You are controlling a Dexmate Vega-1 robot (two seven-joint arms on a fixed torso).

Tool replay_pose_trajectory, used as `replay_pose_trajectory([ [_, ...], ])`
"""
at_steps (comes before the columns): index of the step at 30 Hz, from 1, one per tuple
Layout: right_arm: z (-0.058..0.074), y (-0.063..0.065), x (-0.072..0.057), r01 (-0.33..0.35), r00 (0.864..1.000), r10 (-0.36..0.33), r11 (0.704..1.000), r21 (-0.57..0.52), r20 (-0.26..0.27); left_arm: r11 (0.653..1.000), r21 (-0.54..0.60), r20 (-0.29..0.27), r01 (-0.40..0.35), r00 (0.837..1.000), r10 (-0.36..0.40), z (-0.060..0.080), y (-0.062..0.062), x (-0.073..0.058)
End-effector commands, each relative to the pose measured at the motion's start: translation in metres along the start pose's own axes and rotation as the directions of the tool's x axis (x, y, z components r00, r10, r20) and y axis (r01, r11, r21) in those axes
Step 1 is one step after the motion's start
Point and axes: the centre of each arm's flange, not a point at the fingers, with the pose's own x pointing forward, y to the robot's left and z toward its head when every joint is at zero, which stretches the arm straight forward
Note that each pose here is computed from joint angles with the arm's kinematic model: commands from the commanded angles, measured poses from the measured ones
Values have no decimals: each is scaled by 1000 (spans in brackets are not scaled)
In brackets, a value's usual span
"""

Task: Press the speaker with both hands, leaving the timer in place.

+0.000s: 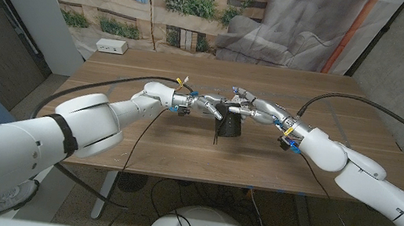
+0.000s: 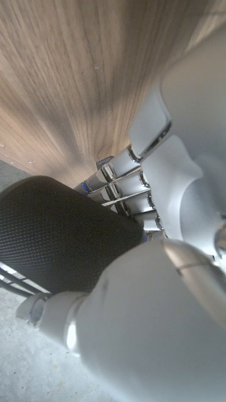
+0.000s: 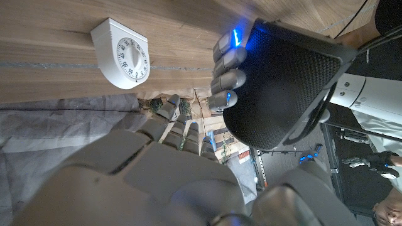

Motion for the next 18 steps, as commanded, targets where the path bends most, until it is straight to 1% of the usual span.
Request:
replay_pose_trajectory([
  [1,4,-5,-2,28,1000,-28,1000,9,6,1000,-2,7,-23,1000,23,2,4,-3],
  [10,-2,-11,-5,62,998,-62,998,21,-1,1000,5,6,-21,1000,21,5,5,-3],
  [18,-6,-15,-6,103,995,-102,994,33,-6,1000,20,11,-19,1000,19,12,8,-3],
])
